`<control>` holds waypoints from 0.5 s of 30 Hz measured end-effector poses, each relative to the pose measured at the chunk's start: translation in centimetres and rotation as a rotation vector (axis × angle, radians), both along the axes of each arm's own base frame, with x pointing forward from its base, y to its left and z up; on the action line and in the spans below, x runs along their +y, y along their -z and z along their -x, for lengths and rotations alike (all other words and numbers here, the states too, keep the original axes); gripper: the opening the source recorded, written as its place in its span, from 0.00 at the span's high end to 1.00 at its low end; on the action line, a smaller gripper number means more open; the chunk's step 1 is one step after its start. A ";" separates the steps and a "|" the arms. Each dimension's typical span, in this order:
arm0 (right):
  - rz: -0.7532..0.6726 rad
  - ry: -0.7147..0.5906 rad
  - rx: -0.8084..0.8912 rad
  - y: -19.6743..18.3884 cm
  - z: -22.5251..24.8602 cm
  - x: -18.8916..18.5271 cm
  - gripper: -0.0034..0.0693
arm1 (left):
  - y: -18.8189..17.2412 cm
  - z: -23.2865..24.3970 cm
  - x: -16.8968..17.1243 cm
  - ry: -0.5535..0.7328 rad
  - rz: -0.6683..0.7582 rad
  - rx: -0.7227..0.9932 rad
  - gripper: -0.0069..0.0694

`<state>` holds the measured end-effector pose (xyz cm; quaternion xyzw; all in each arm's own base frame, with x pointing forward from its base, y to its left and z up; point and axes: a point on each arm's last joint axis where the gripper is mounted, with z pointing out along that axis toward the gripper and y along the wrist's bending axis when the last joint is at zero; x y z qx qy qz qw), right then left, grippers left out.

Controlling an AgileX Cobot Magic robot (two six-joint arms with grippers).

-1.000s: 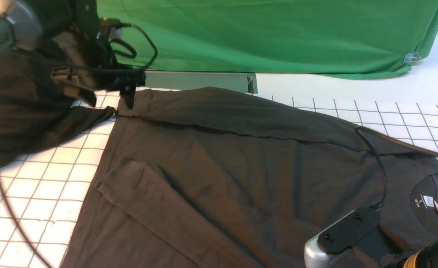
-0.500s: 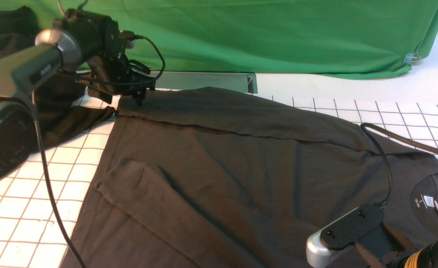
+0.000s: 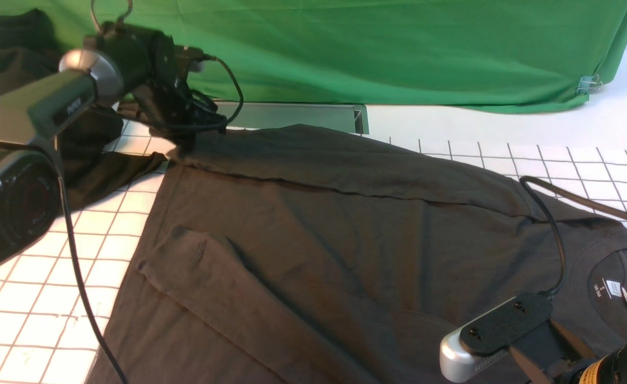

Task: Fold a long-sleeved shirt over a white checkered tablecloth.
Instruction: 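Grab the top left corner of the dark shirt with the left gripper, then fold the left side of the dark shirt inward over its body with the left gripper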

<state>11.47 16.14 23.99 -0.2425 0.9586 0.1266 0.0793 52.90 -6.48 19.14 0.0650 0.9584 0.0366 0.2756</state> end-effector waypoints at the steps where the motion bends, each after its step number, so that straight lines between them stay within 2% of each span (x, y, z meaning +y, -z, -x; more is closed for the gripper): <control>1: 0.000 0.000 0.000 0.0 0.0 0.0 0.29 | -0.9 0.1 0.0 -0.001 0.003 -0.003 0.88; 4: 0.002 -0.002 -0.005 0.0 0.0 0.0 0.29 | -3.3 0.4 0.0 -0.004 0.015 -0.013 0.89; 9: 0.022 -0.014 -0.029 0.0 -0.2 -0.2 0.29 | -5.4 1.2 -0.2 -0.011 0.057 0.021 0.89; 13: 0.093 -0.032 -0.111 0.1 -0.9 -0.8 0.29 | -6.4 2.3 -0.6 -0.007 0.103 0.106 0.89; 15: 0.189 -0.009 -0.208 0.0 -1.9 -1.7 0.30 | -8.0 3.1 -0.8 0.015 0.130 0.114 0.89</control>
